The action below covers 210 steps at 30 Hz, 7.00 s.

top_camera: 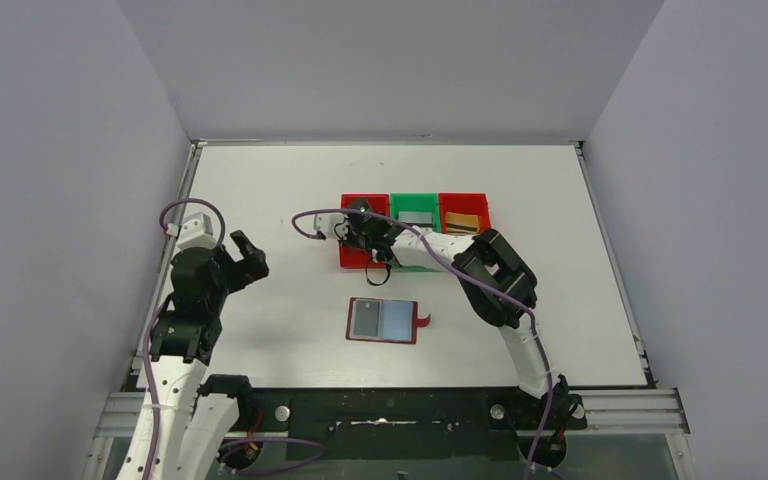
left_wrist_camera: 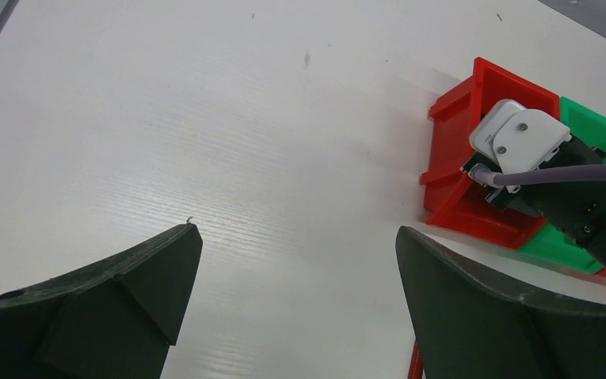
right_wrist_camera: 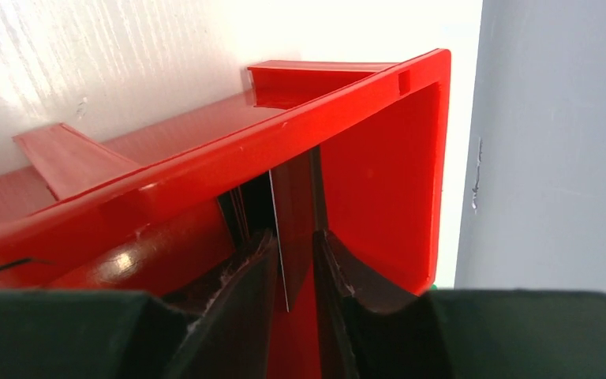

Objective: Take the credit cards out of the card holder

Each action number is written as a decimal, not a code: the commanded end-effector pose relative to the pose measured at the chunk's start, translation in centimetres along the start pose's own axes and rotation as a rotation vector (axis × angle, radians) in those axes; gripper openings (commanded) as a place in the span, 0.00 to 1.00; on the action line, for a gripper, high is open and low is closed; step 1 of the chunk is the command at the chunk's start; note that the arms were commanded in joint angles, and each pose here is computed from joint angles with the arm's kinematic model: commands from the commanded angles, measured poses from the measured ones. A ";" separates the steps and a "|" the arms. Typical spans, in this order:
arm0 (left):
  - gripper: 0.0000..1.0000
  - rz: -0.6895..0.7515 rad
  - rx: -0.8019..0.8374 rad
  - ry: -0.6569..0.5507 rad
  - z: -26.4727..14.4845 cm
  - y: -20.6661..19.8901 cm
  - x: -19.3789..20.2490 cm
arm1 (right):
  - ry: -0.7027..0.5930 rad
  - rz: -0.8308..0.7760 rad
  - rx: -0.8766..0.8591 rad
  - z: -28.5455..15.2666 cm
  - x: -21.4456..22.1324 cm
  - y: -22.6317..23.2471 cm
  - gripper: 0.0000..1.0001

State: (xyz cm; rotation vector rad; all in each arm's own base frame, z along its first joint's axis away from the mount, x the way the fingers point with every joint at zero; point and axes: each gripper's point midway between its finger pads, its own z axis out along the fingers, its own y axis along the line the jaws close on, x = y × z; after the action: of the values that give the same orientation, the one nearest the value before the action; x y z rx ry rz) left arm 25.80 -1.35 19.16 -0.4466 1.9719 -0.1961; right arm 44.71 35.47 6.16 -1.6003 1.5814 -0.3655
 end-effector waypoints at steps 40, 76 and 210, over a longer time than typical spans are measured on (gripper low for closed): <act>0.97 -0.003 0.032 0.037 1.0 -0.5 0.7 | -0.132 1.463 0.095 -17.2 -3.0 1.2 0.66; 0.97 0.000 0.032 0.075 1.6 -0.5 1.5 | 0.278 1.436 0.154 -14.3 -2.4 19.0 0.48; 0.19 -0.005 0.791 0.774 -2.1 -19.5 24.0 | -0.220 1.889 -0.037 -20.3 0.9 15.2 0.22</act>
State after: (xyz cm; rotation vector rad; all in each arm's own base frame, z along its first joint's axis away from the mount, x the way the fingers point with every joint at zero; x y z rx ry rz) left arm 18.08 -27.54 4.16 0.1382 2.4956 -1.1959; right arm 19.31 29.99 6.41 0.2861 2.1742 0.8399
